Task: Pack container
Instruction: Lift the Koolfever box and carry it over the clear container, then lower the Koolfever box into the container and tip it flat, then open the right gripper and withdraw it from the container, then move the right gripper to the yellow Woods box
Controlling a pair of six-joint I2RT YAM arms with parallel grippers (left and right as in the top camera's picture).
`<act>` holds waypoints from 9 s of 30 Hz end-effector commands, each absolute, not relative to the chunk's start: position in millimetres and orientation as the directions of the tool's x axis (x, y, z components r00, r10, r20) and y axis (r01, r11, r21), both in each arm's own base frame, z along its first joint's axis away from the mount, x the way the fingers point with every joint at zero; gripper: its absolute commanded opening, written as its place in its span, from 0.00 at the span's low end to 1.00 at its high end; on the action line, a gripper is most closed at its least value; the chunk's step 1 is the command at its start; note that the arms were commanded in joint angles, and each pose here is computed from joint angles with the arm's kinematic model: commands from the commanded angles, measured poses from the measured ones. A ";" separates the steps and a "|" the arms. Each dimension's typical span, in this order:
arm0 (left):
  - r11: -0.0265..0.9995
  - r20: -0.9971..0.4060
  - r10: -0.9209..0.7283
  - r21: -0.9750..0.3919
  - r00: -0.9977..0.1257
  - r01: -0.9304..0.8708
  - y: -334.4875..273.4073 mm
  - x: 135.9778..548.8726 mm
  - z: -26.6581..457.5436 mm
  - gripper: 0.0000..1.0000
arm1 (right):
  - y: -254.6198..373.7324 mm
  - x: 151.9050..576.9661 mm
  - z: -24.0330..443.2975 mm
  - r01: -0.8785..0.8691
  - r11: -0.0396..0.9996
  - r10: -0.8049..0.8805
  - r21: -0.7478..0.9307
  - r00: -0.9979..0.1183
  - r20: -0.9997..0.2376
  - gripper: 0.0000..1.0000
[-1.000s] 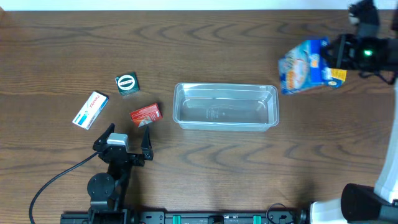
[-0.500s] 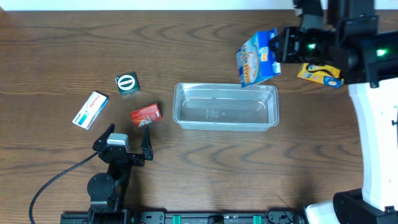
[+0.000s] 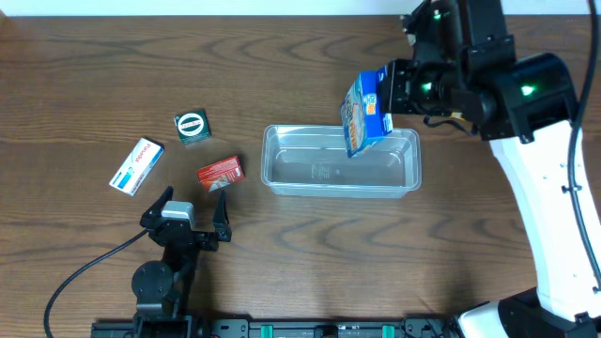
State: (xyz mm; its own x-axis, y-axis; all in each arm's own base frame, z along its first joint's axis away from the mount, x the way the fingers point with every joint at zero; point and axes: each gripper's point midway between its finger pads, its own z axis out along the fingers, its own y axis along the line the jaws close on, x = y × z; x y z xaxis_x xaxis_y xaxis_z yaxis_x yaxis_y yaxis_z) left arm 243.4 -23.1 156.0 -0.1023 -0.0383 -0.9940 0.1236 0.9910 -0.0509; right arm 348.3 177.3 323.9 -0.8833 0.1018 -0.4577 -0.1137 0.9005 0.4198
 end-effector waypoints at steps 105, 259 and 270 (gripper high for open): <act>0.991 -0.989 -0.032 -0.050 -0.145 0.122 -22.9 243.1 140.1 0.98 | 190.7 360.4 212.4 -0.112 0.945 0.015 0.308 -0.925 -0.380 0.23; 0.991 -0.989 -0.032 -0.050 -0.145 0.122 -22.9 243.1 140.1 0.98 | 85.2 369.3 195.5 -0.110 0.991 -0.080 0.072 -0.940 -0.333 0.28; 0.991 -0.989 -0.032 -0.050 -0.145 0.122 -22.9 243.1 140.1 0.98 | 14.3 414.2 223.2 0.073 0.944 0.219 0.321 -0.868 -0.446 0.99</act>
State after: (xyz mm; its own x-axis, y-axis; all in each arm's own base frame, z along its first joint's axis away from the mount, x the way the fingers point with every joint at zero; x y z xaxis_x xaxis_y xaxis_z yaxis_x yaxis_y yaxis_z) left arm 243.4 -23.1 156.0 -0.1023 -0.0383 -0.9940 0.1236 0.9910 -0.0509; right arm 405.9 11.2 208.8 -0.8880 0.1731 -0.4260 0.0950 0.9755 0.1984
